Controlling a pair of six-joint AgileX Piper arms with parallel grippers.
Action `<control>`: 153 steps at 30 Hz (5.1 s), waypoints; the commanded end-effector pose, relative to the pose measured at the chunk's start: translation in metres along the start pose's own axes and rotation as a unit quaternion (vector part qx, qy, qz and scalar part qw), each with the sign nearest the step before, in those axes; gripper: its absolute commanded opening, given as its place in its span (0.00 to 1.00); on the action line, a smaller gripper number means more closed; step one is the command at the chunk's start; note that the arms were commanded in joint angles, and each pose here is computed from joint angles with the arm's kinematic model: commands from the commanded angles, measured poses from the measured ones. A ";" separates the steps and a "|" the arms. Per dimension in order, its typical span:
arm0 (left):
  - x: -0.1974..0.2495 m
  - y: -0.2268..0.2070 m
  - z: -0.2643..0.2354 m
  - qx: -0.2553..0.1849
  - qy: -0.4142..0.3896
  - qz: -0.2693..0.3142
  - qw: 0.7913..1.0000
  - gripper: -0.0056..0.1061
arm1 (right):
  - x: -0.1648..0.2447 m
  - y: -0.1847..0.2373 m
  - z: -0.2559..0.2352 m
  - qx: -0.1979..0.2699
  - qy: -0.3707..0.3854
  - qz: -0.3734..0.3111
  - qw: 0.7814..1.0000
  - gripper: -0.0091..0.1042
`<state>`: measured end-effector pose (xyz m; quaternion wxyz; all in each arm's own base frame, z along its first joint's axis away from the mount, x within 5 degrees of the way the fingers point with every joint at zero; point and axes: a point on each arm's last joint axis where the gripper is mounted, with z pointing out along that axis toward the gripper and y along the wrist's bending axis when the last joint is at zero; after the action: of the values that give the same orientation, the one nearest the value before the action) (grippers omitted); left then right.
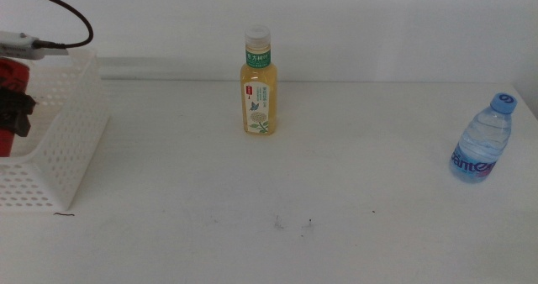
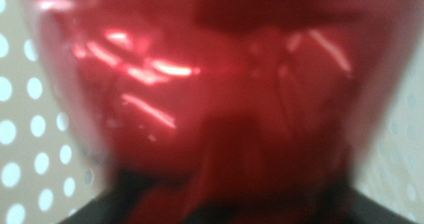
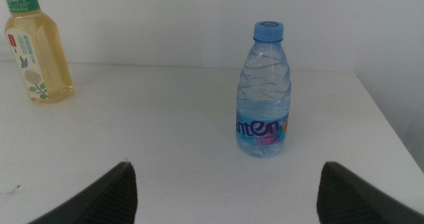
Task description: Use arms to grab the bottles and put them into the dustbin to the left of the table.
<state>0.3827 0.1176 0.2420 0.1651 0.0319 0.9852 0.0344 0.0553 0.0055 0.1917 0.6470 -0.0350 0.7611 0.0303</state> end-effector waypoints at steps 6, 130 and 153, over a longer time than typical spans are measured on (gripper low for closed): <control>-0.003 0.002 -0.013 -0.016 -0.012 0.007 1.000 0.89 | 0.000 0.000 0.000 0.003 -0.004 -0.004 1.000 0.88; -0.034 -0.172 -0.089 0.133 -0.100 0.092 0.982 0.03 | 0.000 0.000 0.000 0.003 -0.004 -0.004 1.000 0.88; -0.029 -0.010 -0.043 0.020 0.003 -0.010 1.000 0.04 | 0.000 0.000 0.000 0.003 -0.004 -0.004 1.000 0.88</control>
<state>0.3910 0.1035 0.2872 0.1399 0.0189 0.9899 0.0117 0.0553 0.0054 0.1917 0.6471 -0.0343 0.7611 0.0297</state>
